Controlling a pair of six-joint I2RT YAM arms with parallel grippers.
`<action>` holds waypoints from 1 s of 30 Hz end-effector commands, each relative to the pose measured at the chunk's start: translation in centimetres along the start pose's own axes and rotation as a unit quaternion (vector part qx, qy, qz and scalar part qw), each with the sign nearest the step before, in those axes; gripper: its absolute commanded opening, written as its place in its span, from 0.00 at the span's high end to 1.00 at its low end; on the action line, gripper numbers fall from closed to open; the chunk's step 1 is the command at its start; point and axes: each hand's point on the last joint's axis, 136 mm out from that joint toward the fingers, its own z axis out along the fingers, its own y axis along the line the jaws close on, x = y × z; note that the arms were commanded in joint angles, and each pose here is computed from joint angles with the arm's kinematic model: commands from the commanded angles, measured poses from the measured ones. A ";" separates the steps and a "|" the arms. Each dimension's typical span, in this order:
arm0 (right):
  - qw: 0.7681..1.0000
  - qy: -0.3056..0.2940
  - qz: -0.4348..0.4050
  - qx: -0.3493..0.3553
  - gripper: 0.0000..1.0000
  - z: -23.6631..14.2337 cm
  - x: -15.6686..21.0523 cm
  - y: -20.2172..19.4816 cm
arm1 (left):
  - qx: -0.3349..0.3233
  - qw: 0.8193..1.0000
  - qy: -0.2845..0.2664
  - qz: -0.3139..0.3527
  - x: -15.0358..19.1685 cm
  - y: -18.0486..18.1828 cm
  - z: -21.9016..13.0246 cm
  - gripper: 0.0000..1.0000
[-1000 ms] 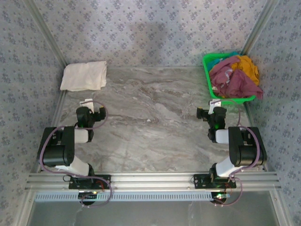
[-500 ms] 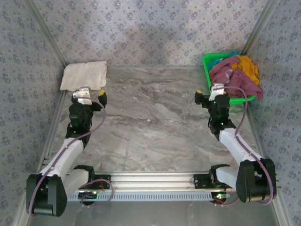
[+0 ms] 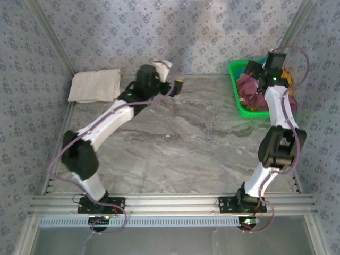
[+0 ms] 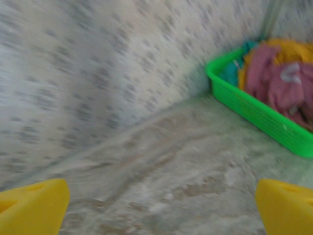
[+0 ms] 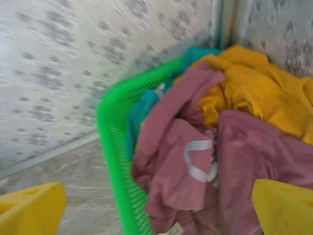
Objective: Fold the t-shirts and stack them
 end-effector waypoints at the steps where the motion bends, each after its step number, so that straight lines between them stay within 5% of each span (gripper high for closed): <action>1: 0.992 0.123 0.022 -0.005 0.00 3.4 4.6 -0.9 | 0.058 0.994 0.088 0.021 4.2 -4.5 3.8 0.03; 9: 0.980 0.190 0.052 -0.011 0.12 10.2 9.1 -1.1 | 0.135 0.983 0.121 -0.018 6.9 -9.6 10.7 0.04; 12: 0.979 0.193 0.059 -0.033 0.32 11.6 9.9 -0.4 | 0.162 0.979 0.121 -0.034 7.5 -10.8 11.7 0.04; 14: 0.977 0.197 0.064 -0.048 0.62 11.9 9.9 0.0 | 0.169 0.978 0.117 -0.042 7.2 -11.1 11.5 0.07; 16: 0.978 0.192 0.066 -0.052 0.78 11.4 9.1 0.1 | 0.171 0.978 0.108 -0.041 6.4 -11.2 10.6 0.08; 24: 0.994 0.092 0.033 -0.043 1.00 2.6 0.6 1.9 | 0.144 0.987 -0.023 -0.069 1.9 -8.9 1.9 0.06; 30: 1.000 -0.007 -0.010 -0.028 1.00 -6.7 -5.7 3.6 | 0.123 0.985 -0.091 -0.078 0.7 -6.8 -4.5 0.02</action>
